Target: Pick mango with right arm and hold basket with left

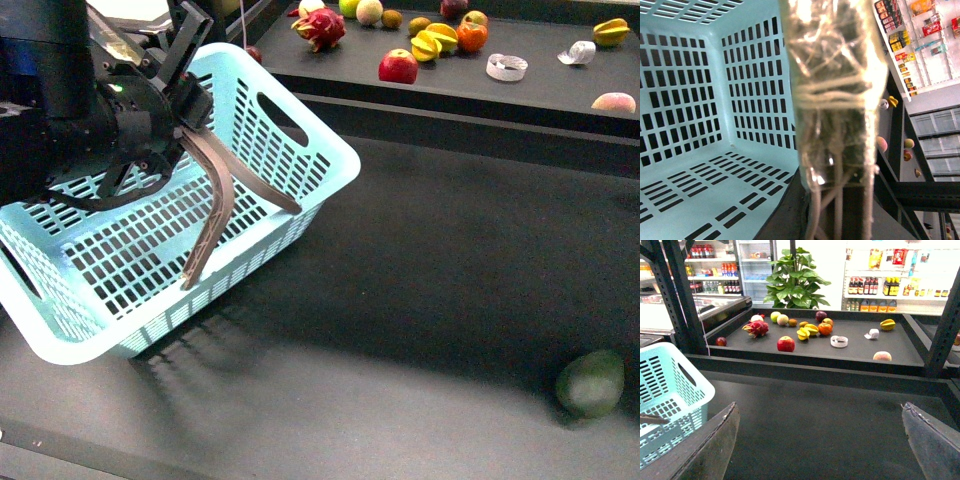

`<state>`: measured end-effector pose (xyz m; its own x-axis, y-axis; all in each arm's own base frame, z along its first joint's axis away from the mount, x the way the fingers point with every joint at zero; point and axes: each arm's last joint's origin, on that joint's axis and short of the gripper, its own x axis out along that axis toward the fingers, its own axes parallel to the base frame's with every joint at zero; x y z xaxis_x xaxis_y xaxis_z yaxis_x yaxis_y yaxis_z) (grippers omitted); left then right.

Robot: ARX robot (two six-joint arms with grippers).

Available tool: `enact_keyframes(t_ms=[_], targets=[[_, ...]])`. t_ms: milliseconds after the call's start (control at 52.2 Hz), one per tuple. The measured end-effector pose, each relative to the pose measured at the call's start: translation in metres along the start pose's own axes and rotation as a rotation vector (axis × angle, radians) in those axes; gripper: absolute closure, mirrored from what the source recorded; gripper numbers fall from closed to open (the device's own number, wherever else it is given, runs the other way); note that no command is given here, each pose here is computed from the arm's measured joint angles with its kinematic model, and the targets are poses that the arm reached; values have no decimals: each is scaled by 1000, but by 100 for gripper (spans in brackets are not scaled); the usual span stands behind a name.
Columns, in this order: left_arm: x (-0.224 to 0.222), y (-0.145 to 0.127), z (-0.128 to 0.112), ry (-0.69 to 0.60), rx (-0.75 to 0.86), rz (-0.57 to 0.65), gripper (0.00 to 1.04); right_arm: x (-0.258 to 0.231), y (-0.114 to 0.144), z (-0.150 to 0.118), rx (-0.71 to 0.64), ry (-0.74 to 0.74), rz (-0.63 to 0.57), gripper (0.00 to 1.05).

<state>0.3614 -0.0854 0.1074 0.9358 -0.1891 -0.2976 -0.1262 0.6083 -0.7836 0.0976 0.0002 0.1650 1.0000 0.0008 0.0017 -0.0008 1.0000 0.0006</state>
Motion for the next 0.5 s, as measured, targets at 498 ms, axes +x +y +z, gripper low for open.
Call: enact_keyframes(t_ms=[498], targets=[[-83, -24, -5, 150, 238, -308, 95, 0, 0, 0, 0, 0, 2, 8]])
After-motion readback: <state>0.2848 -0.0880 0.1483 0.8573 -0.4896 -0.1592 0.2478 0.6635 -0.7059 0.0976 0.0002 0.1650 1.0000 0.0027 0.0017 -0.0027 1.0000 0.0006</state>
